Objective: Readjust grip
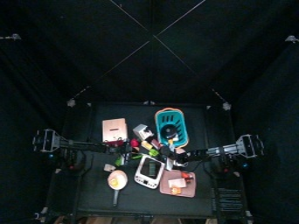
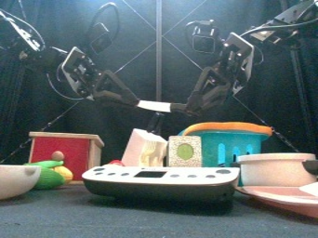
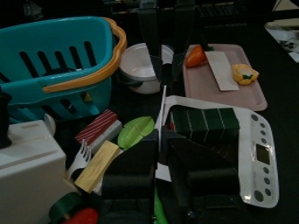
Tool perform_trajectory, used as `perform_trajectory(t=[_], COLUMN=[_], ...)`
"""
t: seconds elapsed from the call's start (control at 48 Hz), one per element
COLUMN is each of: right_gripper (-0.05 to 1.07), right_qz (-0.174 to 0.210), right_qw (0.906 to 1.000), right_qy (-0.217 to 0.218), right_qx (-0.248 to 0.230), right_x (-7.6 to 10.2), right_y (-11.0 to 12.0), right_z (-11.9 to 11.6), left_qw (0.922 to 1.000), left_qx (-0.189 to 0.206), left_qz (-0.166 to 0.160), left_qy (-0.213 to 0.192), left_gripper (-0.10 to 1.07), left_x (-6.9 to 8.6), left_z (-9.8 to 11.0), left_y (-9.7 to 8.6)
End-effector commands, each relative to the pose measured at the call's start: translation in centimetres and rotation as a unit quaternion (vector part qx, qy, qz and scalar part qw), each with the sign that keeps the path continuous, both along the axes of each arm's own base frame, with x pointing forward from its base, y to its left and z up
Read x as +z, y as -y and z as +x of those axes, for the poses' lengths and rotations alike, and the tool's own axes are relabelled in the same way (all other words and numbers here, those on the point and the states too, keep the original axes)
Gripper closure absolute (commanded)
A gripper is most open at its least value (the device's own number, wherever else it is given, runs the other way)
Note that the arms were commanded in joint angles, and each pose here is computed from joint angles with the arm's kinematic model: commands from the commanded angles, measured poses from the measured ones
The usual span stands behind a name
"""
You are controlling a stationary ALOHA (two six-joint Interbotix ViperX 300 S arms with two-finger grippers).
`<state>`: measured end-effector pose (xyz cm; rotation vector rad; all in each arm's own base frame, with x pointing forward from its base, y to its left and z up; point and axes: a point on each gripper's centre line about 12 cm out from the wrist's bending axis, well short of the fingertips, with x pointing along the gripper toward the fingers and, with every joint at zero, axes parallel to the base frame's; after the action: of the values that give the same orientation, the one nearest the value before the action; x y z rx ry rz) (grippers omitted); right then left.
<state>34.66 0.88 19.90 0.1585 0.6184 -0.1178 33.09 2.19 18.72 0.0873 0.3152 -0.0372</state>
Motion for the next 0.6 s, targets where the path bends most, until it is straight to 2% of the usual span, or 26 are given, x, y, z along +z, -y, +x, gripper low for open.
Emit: perform_trajectory(t=[0.0,0.125,0.5,0.583], right_gripper=[0.51,0.51,0.52,0.52], right_qz=[0.006,0.018,0.061,0.066], right_qw=[0.9999,0.9997,0.9969,0.9965], right_qy=[0.014,0.018,0.039,0.037], right_qx=[0.0,-0.007,-0.032,-0.036], right_x=[1.0,1.2,2.6,2.5], right_y=[-0.2,-0.2,-0.1,-0.1], right_z=[0.1,-0.1,-2.2,-2.7], left_qw=[0.9999,1.0,0.9999,0.9999], left_qx=[0.001,-0.003,-0.012,-0.014], left_qz=[0.0,-0.001,-0.002,-0.004], left_qy=[0.016,0.008,-0.002,-0.005], left_gripper=[0.51,0.55,0.55,0.55], left_x=[0.8,0.3,-0.4,-0.6], left_z=[0.5,0.5,1.3,1.5], left_y=[-0.1,0.1,0.7,0.9])
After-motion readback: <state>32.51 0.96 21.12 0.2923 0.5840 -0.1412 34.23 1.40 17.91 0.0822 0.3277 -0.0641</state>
